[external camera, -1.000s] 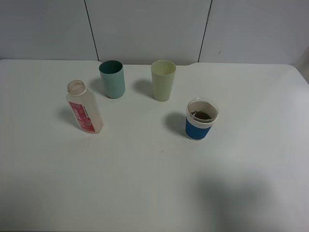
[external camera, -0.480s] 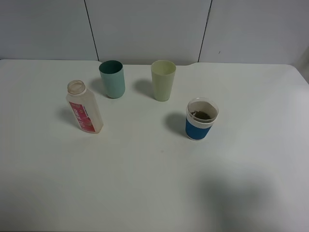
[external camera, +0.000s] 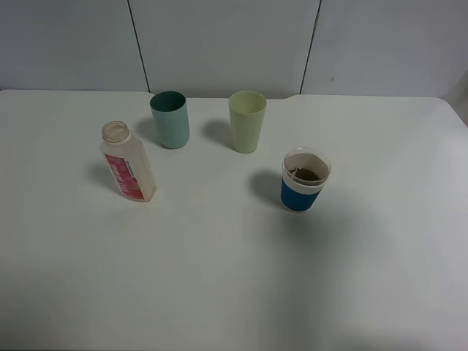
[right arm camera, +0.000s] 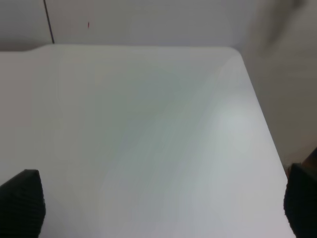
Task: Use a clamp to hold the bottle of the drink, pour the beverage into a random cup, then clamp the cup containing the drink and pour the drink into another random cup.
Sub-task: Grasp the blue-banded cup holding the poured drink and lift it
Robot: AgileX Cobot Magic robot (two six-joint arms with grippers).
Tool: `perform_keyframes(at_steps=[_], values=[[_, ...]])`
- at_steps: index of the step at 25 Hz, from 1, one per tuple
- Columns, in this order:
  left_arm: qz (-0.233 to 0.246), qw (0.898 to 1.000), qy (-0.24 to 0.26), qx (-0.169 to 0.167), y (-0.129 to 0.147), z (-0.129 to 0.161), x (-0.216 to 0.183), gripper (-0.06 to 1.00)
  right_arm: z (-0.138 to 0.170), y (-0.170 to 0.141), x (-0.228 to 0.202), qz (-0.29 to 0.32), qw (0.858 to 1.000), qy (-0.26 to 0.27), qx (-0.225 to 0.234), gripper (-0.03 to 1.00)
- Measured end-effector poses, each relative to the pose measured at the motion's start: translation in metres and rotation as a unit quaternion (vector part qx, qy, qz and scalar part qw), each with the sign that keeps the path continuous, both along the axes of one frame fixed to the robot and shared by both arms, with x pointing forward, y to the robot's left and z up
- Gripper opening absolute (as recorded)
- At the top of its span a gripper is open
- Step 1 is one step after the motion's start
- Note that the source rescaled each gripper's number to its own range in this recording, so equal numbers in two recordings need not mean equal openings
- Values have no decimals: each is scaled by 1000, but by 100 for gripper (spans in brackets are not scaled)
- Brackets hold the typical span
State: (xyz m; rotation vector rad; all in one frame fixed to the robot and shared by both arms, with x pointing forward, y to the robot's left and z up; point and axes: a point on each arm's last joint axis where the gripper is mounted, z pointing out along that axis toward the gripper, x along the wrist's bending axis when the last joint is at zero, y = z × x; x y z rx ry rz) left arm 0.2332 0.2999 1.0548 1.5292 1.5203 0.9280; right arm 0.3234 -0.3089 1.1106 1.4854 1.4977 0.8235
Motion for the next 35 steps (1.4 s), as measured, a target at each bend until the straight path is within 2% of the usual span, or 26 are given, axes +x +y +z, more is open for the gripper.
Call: perform_keyframes(at_steps=[6,16,20,27,35], values=[[0,1000,0,0,0,0,0,100,-5,-6,53,2,1000,1,0,89],[0,1000,1,0,0,0,0,100,-21,-8,117,18,999,-37,-14,89],[0,1000,1,0,0,0,0,100,-29,15,134,76,996,-44,-15,89],[0,1000,1,0,0,0,0,100,-42,70,149,190,980,-61,-8,89],[0,1000,1,0,0,0,0,100,-57,97,137,248,967,-52,6,89]])
